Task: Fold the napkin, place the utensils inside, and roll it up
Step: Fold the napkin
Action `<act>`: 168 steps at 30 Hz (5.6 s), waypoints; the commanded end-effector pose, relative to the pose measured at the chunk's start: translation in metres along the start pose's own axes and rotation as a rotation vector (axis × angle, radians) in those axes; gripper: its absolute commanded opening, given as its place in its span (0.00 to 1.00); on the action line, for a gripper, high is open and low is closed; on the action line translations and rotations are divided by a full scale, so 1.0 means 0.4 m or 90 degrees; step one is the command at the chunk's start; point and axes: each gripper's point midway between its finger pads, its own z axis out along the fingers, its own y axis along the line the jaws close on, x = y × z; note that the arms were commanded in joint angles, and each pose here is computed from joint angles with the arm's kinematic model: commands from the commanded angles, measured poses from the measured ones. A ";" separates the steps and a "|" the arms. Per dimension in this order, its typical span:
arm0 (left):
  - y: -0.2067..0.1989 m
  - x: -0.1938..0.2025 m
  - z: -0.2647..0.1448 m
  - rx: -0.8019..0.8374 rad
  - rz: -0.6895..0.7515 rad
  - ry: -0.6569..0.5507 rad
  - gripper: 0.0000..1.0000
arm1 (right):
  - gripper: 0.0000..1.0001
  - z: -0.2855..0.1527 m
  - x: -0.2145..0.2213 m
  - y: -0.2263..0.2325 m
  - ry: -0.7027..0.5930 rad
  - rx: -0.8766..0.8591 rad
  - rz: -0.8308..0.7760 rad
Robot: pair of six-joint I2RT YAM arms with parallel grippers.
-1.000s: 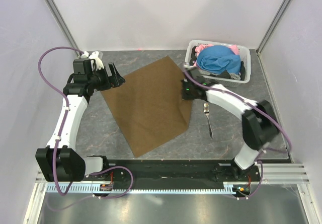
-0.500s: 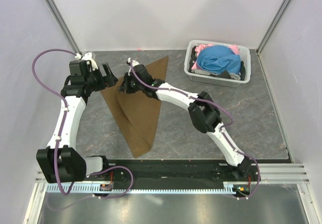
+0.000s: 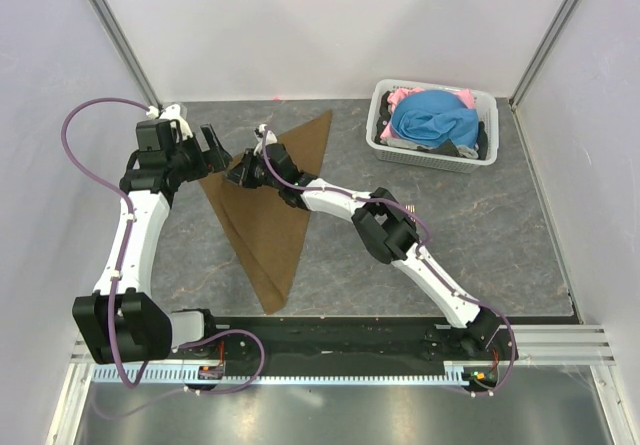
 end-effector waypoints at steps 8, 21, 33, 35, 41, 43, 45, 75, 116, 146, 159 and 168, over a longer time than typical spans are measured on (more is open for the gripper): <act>-0.021 -0.035 -0.016 0.025 -0.003 -0.037 0.98 | 0.00 0.030 -0.104 0.082 -0.111 -0.065 0.014; 0.010 -0.035 -0.005 -0.012 -0.004 -0.043 0.98 | 0.44 0.012 -0.118 0.113 -0.103 -0.078 -0.029; 0.082 -0.011 0.111 -0.075 -0.030 -0.024 0.77 | 0.66 -0.226 -0.162 0.114 -0.088 -0.068 -0.062; 0.103 -0.003 0.136 -0.098 -0.033 -0.013 0.71 | 0.65 -0.275 -0.179 0.131 -0.093 -0.071 -0.078; 0.204 0.047 0.240 -0.171 -0.046 0.053 0.63 | 0.62 -0.516 -0.300 0.184 -0.132 -0.052 -0.120; 0.236 0.070 0.277 -0.185 -0.049 0.079 0.61 | 0.62 -0.574 -0.295 0.147 -0.130 -0.019 -0.114; 0.265 0.068 0.300 -0.194 -0.049 0.088 0.55 | 0.61 -0.662 -0.336 0.153 -0.162 -0.007 -0.132; 0.369 0.143 0.456 -0.238 -0.036 0.171 0.35 | 0.57 -0.924 -0.352 0.118 -0.188 0.154 -0.204; 0.333 0.035 0.404 -0.226 -0.032 0.086 0.02 | 0.57 -0.906 -0.322 0.084 -0.157 0.172 -0.183; 0.382 -0.007 0.380 -0.245 -0.048 0.056 0.02 | 0.57 -0.892 -0.307 0.065 -0.141 0.178 -0.169; 0.409 0.019 0.421 -0.238 -0.055 0.087 0.02 | 0.57 -0.884 -0.298 0.058 -0.132 0.179 -0.165; 0.425 0.032 0.448 -0.240 -0.052 0.101 0.02 | 0.57 -0.882 -0.296 0.054 -0.130 0.181 -0.164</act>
